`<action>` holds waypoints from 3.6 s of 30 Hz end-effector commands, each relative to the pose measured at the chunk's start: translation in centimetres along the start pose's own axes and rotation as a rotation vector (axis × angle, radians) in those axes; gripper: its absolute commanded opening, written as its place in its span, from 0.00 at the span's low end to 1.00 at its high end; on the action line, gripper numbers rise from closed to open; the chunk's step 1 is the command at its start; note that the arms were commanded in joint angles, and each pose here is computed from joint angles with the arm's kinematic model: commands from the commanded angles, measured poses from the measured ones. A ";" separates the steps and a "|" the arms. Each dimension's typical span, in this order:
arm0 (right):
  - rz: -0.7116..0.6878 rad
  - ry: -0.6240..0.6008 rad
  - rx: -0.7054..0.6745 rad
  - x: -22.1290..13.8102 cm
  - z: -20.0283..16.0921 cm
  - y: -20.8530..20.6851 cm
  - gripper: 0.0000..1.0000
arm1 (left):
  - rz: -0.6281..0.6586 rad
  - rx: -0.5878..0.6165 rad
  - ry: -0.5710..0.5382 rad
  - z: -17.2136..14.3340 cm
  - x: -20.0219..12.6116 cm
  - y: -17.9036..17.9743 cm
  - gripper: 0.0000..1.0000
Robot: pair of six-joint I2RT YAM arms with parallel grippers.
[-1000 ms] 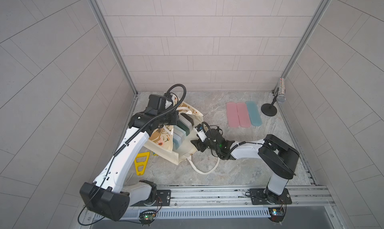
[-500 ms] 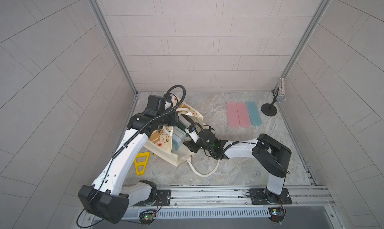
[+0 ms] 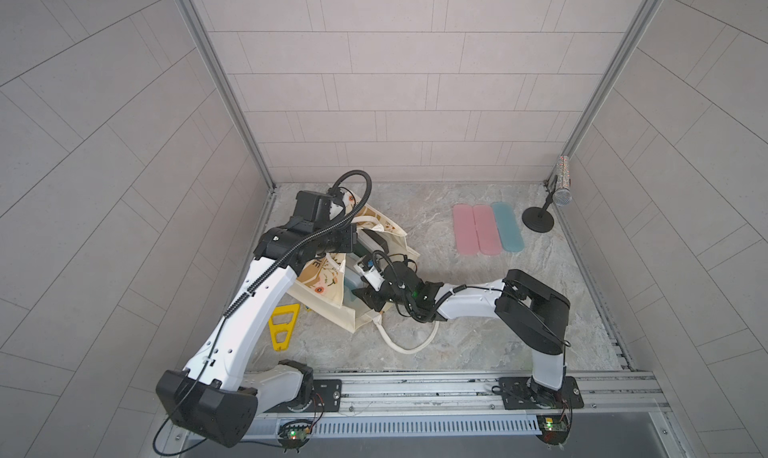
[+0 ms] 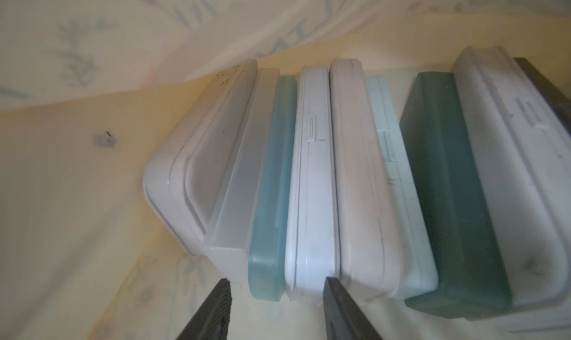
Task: Take out the pencil case from the canvas bag
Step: Pick up the pencil case from the canvas bag.
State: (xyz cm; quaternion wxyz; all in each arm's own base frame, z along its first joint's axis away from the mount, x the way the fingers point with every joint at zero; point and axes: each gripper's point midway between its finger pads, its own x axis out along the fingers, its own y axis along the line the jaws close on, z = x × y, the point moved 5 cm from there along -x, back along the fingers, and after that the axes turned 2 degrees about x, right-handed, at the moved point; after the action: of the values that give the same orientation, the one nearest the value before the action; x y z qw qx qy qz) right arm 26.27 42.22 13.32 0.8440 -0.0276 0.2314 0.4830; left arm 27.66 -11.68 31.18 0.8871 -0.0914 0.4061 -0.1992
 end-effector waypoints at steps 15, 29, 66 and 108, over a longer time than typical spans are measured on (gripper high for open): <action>-0.155 0.015 0.015 0.5 -0.4 -2.0 0.50 | -0.044 0.030 -0.078 1.4 -1.9 -1.2 0.00; -0.144 0.047 0.011 1.8 -0.3 -2.3 0.53 | -0.055 0.032 -0.081 1.5 -2.1 -1.4 0.00; -0.065 0.047 0.060 4.4 0.7 -2.2 0.43 | -0.054 0.035 -0.079 1.2 -2.4 -1.4 0.00; -0.133 0.067 0.099 0.1 -1.0 -3.0 0.41 | 0.024 0.031 -0.094 1.4 -2.5 -0.5 0.00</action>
State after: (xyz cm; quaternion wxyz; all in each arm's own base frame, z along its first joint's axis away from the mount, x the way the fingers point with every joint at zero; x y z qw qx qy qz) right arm 28.38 41.44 12.36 0.8607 -0.0139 0.2700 0.4314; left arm 27.50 -10.96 30.93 0.8918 -0.0724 0.4099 -0.1771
